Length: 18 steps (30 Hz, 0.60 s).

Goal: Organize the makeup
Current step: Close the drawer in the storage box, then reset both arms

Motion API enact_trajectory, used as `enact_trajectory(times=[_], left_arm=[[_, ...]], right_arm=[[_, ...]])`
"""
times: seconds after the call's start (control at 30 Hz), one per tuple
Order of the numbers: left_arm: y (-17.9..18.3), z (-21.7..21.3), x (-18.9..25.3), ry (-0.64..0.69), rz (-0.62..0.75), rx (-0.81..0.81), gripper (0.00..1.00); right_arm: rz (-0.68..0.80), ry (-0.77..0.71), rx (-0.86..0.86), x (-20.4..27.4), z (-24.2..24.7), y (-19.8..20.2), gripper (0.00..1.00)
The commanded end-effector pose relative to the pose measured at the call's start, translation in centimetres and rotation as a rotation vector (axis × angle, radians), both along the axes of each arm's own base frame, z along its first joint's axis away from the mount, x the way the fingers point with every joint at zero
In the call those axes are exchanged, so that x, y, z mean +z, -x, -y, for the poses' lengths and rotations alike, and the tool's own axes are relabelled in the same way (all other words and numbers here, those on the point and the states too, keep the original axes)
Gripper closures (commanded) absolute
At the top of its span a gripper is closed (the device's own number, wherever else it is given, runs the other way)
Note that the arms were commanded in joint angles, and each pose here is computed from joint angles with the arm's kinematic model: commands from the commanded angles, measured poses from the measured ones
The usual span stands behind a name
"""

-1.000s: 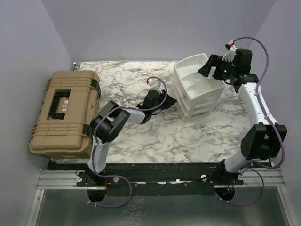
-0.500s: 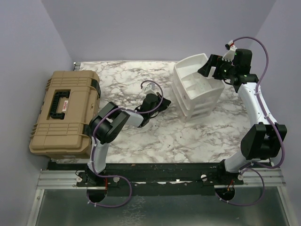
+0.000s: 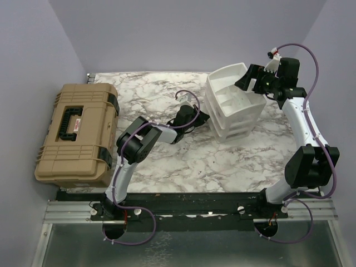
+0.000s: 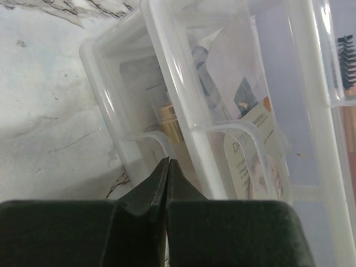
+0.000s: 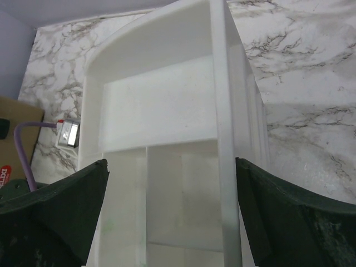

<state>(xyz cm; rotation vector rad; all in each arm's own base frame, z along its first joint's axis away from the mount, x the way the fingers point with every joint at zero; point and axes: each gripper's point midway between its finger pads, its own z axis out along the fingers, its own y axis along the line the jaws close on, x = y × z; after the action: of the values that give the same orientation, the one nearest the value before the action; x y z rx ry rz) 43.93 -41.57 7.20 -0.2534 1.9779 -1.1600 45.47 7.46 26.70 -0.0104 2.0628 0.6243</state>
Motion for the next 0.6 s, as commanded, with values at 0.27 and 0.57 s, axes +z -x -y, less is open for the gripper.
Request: enact_trajectory(times=[0.27, 0.57], left_arm=[[0.2, -6.4, 3.8, -0.175, 0.070, 0.105, 0.70], [0.8, -11.9, 14.6, -0.437, 0.237, 0.190, 0.13]], right_arm=[[0.031, 0.154, -0.182, 3.3, 3.2, -1.2, 0.00], [0.288, 0.242, -0.560, 9.2, 9.6, 2.6, 0.00]])
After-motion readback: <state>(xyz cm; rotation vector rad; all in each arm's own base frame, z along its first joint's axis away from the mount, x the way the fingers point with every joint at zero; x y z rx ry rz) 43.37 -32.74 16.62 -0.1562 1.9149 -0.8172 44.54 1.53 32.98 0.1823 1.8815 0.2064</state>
